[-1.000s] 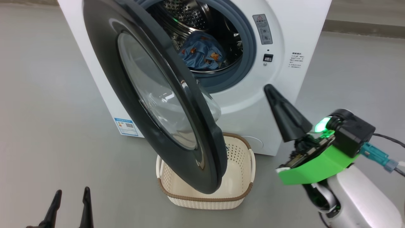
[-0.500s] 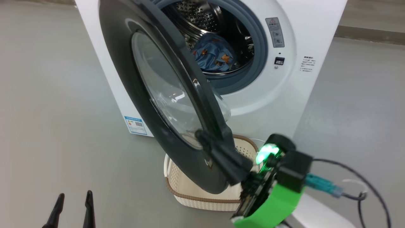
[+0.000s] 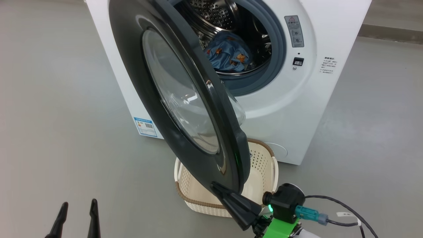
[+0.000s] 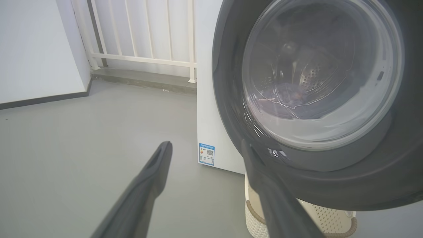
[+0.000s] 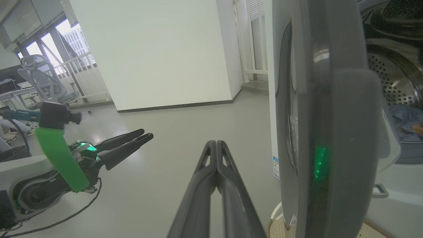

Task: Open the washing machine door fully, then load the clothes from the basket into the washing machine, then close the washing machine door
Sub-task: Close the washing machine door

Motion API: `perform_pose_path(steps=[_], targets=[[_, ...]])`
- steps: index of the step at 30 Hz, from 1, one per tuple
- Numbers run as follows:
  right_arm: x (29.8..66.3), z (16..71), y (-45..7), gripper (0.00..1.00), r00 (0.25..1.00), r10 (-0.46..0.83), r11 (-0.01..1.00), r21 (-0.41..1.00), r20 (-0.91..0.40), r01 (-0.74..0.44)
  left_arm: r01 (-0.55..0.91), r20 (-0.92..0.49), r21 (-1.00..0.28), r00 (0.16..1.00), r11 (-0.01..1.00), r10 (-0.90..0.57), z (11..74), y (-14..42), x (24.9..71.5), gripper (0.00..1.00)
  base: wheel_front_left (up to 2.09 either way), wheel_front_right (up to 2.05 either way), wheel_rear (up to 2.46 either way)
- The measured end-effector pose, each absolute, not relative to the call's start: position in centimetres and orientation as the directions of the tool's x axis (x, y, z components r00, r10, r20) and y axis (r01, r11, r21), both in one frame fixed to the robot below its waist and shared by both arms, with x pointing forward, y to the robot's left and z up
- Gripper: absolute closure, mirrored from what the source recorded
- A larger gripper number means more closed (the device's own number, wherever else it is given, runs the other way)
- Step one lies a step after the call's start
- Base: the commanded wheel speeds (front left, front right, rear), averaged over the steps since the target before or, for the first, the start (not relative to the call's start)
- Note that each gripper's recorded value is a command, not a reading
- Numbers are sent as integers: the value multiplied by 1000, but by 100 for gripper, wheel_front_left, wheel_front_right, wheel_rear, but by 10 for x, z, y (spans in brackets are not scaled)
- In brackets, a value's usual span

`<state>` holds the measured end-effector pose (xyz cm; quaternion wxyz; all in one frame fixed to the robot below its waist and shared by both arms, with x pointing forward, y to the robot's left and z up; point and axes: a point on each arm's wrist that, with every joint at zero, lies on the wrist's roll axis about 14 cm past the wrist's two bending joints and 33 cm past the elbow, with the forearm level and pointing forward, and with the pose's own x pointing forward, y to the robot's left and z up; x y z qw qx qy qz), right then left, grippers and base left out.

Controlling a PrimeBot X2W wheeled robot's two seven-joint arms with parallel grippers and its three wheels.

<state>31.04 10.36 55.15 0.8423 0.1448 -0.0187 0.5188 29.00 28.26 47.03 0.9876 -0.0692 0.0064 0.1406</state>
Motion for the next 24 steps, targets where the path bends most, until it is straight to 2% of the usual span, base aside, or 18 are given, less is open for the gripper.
perform_pose_path(steps=[24], targets=[[346,529,88,100,575,809,531,268,122,-804,-282,-52,-134,959,950,278,465,282,291,0,0,0,0]])
